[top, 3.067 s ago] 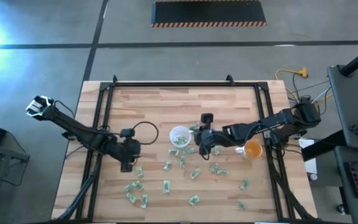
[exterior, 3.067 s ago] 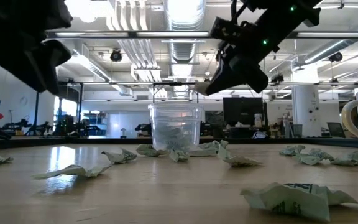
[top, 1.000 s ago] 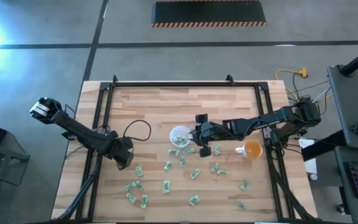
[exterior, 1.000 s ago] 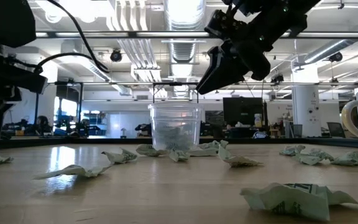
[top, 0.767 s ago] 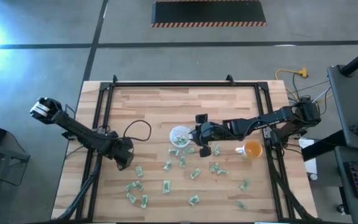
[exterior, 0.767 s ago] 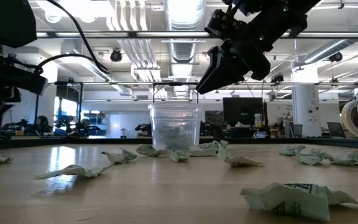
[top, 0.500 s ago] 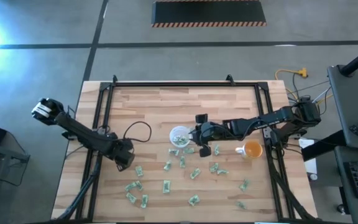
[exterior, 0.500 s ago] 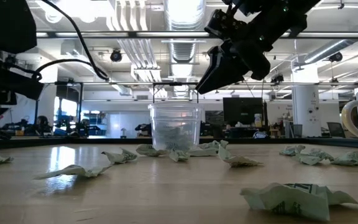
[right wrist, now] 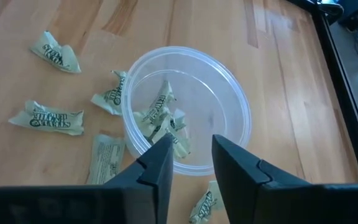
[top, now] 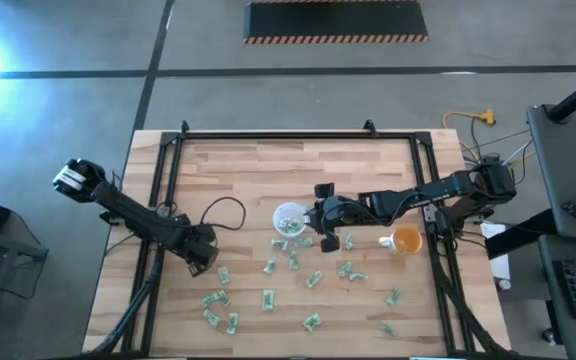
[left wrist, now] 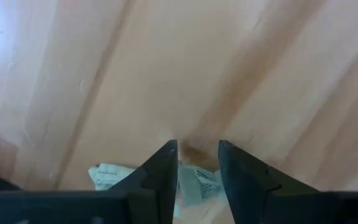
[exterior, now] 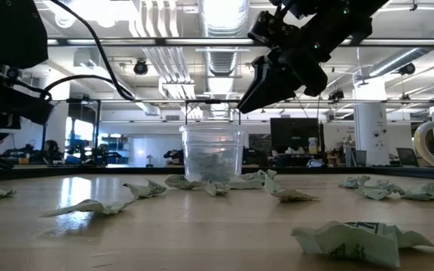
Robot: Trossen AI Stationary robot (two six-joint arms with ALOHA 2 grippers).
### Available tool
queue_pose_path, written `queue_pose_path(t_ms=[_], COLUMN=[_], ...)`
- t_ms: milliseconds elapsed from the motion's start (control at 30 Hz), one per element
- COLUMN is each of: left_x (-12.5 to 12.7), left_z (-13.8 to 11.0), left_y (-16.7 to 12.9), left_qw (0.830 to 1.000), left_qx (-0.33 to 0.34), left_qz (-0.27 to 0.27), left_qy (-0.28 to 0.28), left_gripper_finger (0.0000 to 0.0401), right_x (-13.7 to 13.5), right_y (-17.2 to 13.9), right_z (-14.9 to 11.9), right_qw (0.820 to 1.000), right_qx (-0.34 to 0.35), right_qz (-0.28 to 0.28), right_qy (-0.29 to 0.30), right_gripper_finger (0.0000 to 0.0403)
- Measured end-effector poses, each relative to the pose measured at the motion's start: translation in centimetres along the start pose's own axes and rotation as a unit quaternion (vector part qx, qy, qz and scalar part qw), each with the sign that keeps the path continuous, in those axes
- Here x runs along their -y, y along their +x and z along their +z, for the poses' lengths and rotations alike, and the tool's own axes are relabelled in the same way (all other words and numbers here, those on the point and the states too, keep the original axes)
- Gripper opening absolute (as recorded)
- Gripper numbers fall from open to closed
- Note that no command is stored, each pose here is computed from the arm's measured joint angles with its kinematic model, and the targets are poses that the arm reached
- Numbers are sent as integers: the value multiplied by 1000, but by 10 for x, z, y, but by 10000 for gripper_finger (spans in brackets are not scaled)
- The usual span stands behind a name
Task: Pick and place Stevia / Truvia into bins
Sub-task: Put the light green stevia packet into the transparent container
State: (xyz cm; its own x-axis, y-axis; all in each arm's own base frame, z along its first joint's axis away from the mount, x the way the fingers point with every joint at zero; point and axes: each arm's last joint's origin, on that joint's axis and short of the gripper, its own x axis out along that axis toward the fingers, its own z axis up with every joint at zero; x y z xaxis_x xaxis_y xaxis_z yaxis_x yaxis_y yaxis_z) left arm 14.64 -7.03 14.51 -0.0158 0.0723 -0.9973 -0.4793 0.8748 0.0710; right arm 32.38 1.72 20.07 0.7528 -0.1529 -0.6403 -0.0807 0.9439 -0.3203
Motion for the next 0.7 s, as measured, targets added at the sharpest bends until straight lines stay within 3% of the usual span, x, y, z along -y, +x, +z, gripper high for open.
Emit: queue_pose_path(t_ms=[100,300,700], left_x=[2,3,12], left_z=[2,2,-6], left_y=[-13,-29,-19], left_qw=[999,997,996], left_qx=[18,18,-36], left_qz=[-30,-74,-68], left_qy=[26,26,50], left_gripper_finger=[98,98,98], right_x=[0,0,0], right_y=[0,0,0], right_z=[0,0,0], right_qw=[1000,1000,1000], right_qx=[0,1,1], right_qz=[0,1,3], right_qy=[1,6,13], right_gripper_finger=[97,93,98])
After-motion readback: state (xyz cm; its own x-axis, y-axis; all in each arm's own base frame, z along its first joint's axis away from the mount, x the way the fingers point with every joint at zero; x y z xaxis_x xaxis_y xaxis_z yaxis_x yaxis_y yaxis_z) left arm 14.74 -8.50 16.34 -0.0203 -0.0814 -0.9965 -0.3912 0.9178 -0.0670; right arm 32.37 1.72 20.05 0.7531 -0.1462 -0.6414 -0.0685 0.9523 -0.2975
